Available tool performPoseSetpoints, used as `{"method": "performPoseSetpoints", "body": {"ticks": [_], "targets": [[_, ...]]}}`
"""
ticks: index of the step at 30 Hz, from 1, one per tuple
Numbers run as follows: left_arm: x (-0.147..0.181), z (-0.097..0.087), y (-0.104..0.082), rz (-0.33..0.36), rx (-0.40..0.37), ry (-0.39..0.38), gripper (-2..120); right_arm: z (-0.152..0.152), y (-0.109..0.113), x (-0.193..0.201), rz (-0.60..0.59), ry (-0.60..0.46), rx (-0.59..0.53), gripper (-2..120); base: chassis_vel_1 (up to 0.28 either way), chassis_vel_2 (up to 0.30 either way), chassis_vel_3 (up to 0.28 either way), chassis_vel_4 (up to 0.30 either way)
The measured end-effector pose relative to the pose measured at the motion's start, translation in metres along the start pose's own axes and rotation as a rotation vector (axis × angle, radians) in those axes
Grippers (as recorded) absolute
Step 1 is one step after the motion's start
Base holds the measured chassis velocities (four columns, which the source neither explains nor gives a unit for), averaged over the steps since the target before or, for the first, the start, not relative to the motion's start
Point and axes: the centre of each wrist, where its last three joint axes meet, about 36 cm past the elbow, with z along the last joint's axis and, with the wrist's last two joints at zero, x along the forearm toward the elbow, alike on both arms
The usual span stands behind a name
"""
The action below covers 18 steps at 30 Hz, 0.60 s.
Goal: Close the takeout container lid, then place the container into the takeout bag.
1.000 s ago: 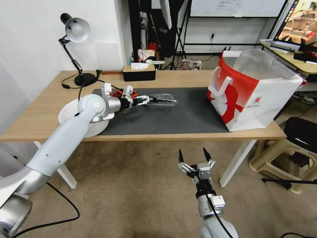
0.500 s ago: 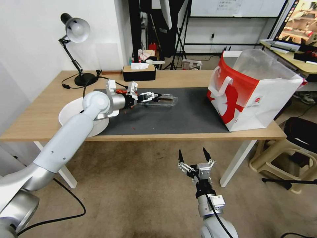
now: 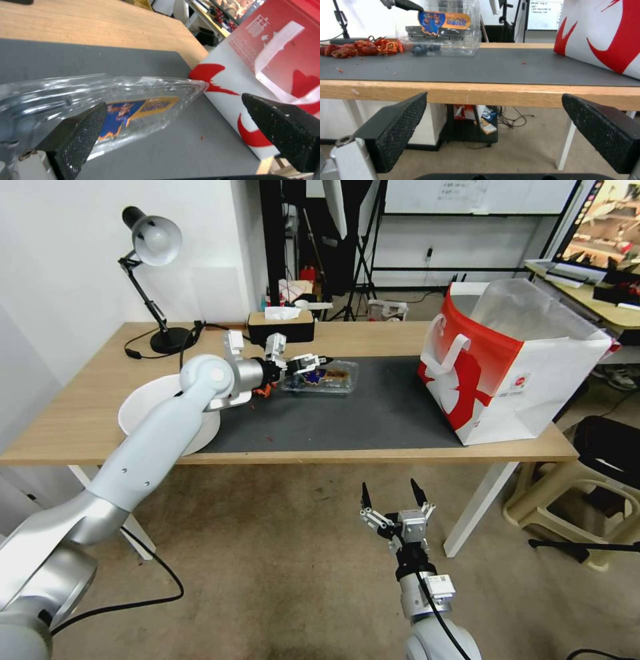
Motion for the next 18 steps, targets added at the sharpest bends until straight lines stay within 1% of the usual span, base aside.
{"method": "performPoseSetpoints", "body": {"ticks": [6, 9, 10, 11, 18], "targets": [[-0.015, -0.001, -0.006, -0.021, -0.020, -0.025, 100, -0.002, -0.001, -0.001, 0.002, -0.007, -0.002, 100, 0.000, 0.000, 0.000, 0.000], [-0.023, 0.002, -0.007, -0.045, -0.057, -0.036, 100, -0.004, 0.000, 0.000, 0.003, -0.010, -0.004, 100, 0.000, 0.000, 0.000, 0.000], [-0.023, 0.002, -0.007, -0.045, -0.057, -0.036, 100, -0.004, 0.000, 0.000, 0.003, -0.010, -0.004, 100, 0.000, 0.000, 0.000, 0.000], [-0.027, 0.004, -0.008, -0.058, -0.078, -0.038, 100, -0.004, 0.000, 0.000, 0.003, -0.011, -0.004, 100, 0.000, 0.000, 0.000, 0.000], [-0.038, 0.010, -0.010, -0.095, -0.124, -0.058, 100, -0.006, -0.001, 0.001, 0.003, -0.012, -0.004, 100, 0.000, 0.000, 0.000, 0.000]]}}
